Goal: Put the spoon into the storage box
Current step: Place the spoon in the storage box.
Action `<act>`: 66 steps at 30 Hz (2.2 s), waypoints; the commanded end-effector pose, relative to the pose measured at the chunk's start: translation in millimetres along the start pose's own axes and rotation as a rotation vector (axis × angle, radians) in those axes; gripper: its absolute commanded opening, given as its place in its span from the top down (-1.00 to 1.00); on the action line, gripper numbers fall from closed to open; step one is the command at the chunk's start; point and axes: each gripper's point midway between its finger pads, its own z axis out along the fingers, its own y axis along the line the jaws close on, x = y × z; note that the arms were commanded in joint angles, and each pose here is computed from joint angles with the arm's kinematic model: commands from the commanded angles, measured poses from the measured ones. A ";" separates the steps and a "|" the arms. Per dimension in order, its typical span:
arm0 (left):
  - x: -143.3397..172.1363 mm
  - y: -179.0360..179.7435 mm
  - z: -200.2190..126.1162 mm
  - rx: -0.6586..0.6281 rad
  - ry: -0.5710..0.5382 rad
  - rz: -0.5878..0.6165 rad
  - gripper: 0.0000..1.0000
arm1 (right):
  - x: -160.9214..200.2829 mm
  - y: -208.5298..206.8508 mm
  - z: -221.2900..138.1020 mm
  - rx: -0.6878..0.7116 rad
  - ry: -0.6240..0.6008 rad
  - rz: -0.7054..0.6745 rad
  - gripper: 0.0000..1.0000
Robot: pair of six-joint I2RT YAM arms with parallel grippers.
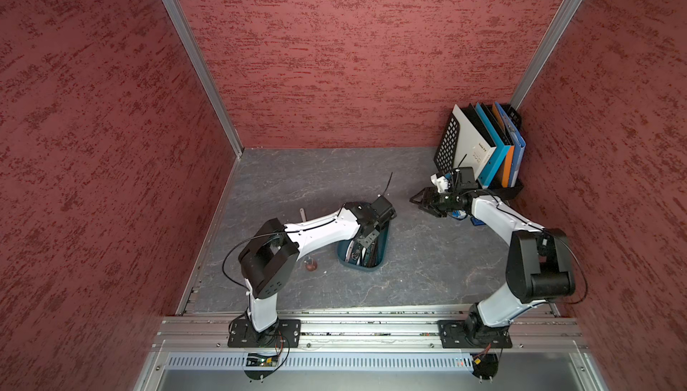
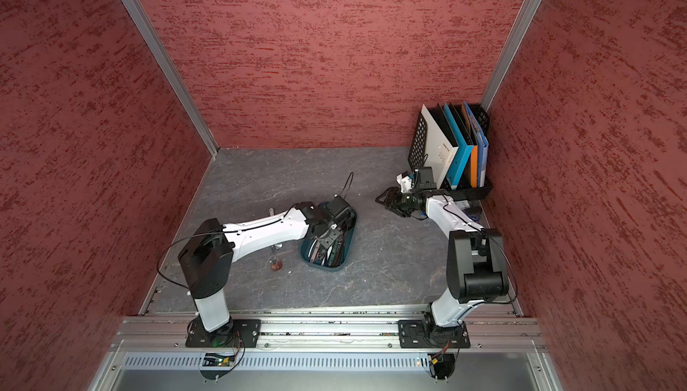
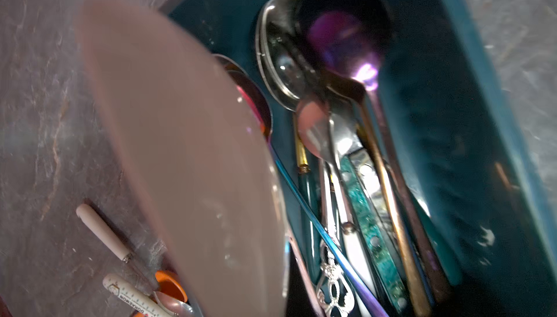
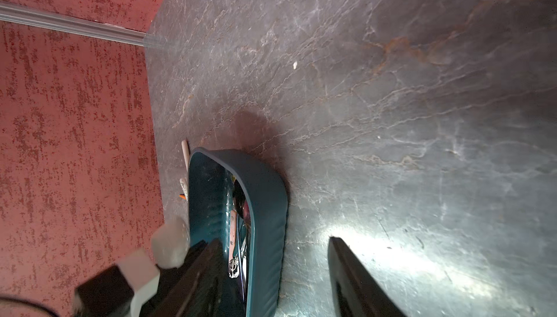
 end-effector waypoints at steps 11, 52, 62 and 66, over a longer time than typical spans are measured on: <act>21.0 7.2 39.4 -0.110 0.262 -0.151 1.00 | 9.5 -3.0 -6.7 0.016 -0.022 -0.066 -0.16; 34.3 84.0 -39.4 0.045 0.165 -0.555 0.28 | 3.9 9.5 -24.5 0.078 -0.014 -0.121 -0.16; 122.0 116.5 -16.1 0.117 0.239 -0.965 0.27 | 20.8 21.9 1.6 0.101 0.059 -0.178 -0.16; 135.3 121.7 -3.0 0.120 0.257 -1.050 0.26 | 24.9 25.5 11.8 0.106 0.086 -0.190 -0.16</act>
